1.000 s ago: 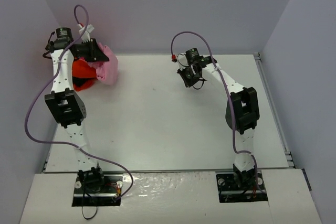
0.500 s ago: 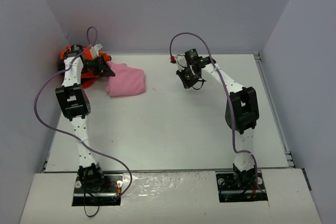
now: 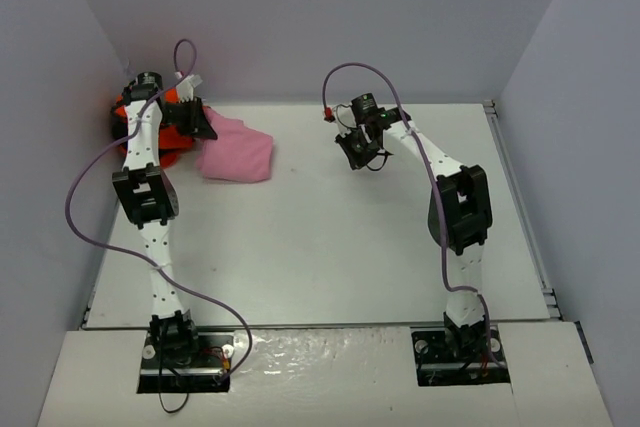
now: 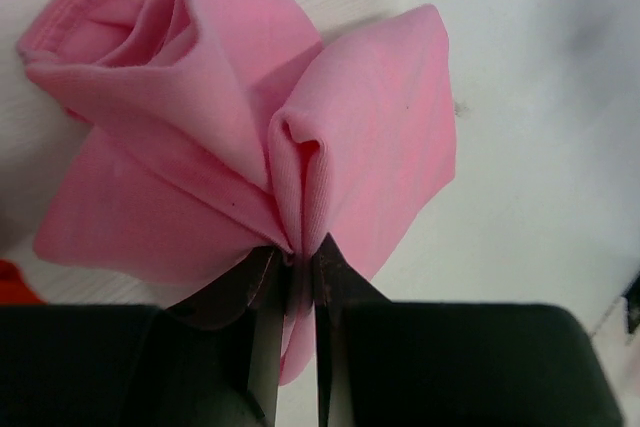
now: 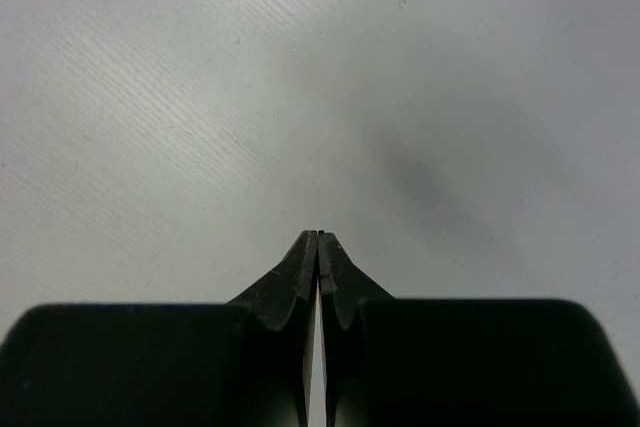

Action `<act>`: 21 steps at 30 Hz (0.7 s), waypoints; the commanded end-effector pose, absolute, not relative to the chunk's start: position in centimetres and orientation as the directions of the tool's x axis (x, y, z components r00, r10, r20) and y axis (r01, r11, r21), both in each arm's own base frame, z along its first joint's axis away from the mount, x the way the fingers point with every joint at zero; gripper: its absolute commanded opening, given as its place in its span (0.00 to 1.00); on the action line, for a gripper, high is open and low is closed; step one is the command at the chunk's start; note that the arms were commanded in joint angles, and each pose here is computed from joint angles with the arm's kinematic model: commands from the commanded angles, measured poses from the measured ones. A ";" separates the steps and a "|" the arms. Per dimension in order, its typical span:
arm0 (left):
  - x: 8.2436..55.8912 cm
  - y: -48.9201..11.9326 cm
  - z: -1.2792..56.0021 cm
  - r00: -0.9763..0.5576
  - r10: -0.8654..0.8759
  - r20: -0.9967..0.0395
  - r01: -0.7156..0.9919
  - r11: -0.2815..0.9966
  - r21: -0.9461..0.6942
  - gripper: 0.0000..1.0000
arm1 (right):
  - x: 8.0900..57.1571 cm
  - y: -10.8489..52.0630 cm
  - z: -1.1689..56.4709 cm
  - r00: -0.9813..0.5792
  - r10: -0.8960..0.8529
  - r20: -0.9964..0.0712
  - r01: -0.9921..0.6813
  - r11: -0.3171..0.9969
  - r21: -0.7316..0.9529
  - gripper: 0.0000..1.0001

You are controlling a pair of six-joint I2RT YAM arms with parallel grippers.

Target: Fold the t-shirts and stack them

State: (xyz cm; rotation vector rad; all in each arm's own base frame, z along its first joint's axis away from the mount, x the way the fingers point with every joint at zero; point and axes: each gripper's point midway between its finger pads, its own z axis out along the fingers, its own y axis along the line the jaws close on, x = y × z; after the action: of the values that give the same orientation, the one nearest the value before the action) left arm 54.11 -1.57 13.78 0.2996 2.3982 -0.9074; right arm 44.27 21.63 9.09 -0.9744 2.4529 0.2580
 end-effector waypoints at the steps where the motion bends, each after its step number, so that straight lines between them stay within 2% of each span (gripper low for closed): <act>1: 53.8 0.7 26.6 -0.558 0.157 -0.815 0.540 0.815 -0.213 0.00 | 44.7 22.3 10.6 -0.593 -0.613 -0.522 -0.705 0.708 -0.030 0.00; 4: 54.0 1.9 28.4 -0.507 0.192 -0.840 0.526 0.841 -0.125 0.00 | 44.5 22.2 10.6 -0.589 -0.622 -0.516 -0.710 0.703 -0.037 0.00; 7: 54.4 5.1 29.6 -0.483 0.220 -0.848 0.440 0.898 -0.017 0.00 | 44.3 22.2 10.6 -0.585 -0.629 -0.513 -0.717 0.696 -0.036 0.00; 13: 55.2 11.0 29.7 -0.485 0.195 -0.853 0.310 0.950 0.041 0.00 | 44.2 22.7 10.4 -0.587 -0.631 -0.508 -0.724 0.690 -0.021 0.00; 18: 55.3 21.9 26.2 -0.537 0.084 -0.840 0.071 0.996 0.055 0.00 | 43.7 23.6 9.9 -0.578 -0.645 -0.500 -0.743 0.669 -0.005 0.00; 21: 56.0 25.1 22.6 -0.576 0.052 -0.816 -0.001 0.998 0.064 0.00 | 43.8 24.2 9.7 -0.577 -0.648 -0.498 -0.749 0.662 0.007 0.00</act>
State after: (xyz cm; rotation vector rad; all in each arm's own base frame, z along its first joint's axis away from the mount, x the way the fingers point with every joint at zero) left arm 54.91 18.60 22.97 0.1532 2.2306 -0.1230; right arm 43.27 22.71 7.75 -1.0617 2.4804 0.2636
